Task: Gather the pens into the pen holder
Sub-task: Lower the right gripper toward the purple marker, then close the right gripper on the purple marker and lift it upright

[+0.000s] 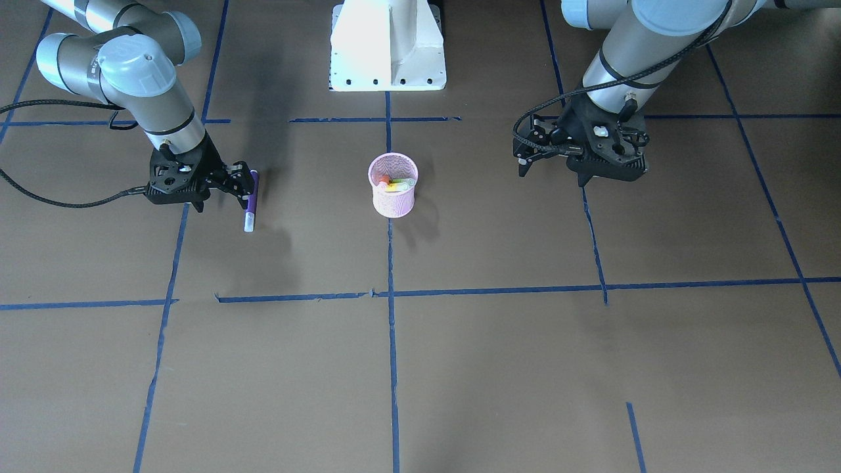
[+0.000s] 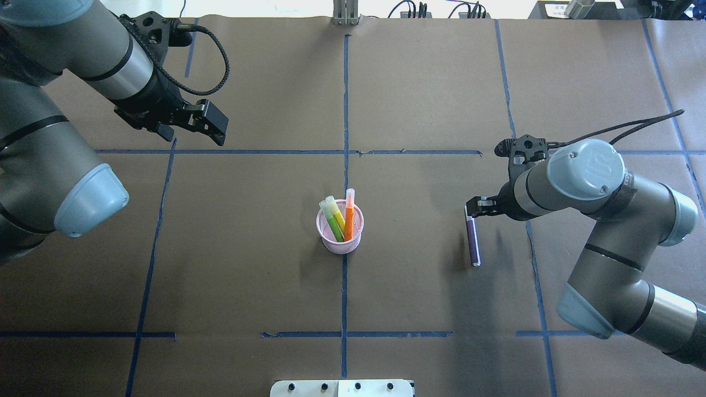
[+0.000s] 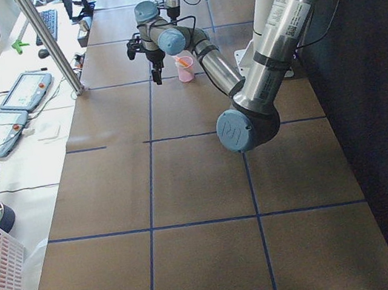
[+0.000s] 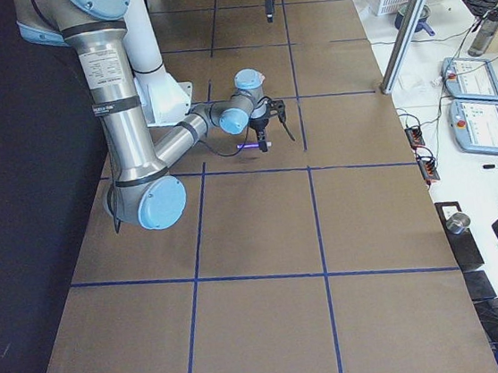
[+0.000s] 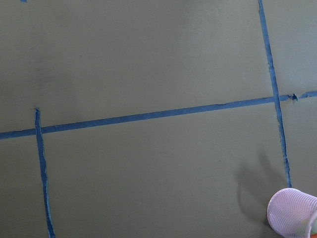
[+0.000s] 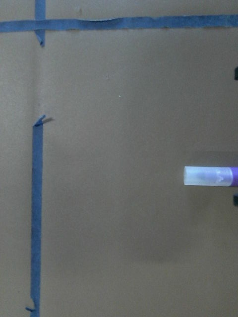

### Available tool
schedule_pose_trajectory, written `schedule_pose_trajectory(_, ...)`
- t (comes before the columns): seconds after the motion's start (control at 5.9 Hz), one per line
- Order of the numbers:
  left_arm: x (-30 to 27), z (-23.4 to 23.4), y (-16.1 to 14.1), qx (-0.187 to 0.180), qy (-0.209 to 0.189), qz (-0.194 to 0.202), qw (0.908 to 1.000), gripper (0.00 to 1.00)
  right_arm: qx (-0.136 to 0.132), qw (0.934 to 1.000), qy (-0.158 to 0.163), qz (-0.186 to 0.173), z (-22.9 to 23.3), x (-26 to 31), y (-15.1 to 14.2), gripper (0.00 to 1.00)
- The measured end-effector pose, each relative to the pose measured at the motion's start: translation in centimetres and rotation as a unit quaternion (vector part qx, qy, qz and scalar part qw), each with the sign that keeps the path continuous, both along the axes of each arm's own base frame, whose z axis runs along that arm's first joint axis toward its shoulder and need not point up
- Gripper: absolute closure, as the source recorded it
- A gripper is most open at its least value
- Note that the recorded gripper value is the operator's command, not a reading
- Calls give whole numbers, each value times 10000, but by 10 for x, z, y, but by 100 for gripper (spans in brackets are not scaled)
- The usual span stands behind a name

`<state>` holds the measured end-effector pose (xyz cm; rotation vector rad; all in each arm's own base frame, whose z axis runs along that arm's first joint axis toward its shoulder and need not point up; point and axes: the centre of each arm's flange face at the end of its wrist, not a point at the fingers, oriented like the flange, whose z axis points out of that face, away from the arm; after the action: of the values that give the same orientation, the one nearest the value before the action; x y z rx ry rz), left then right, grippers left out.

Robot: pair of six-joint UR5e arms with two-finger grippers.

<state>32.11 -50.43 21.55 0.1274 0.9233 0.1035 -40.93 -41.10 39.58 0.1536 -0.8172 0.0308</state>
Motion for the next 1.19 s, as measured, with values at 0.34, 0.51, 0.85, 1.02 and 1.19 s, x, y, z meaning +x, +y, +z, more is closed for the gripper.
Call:
schedule_pose_trajectory(0.34,1,1,0,-9,-11,1,10000,0,-27,9999,-57,-138,-3,-18,15,34)
schedule_pose_trajectory(0.51,1,2,0,-14,-14,1,10000,0,-30,9998,-62,-189,-5,-29,17,38)
schedule_pose_trajectory(0.85,1,3,0,-22,-23,-4,10000,0,-62,9997,-15,-220,-4,-47,10,49)
schedule_pose_trajectory(1.02,1,3,0,-31,-24,-5,10000,0,-74,9998,6,-198,-2,-46,6,50)
schedule_pose_trajectory(1.19,1,3,0,-39,-21,-8,10000,0,-79,9998,26,-175,0,-43,3,52)
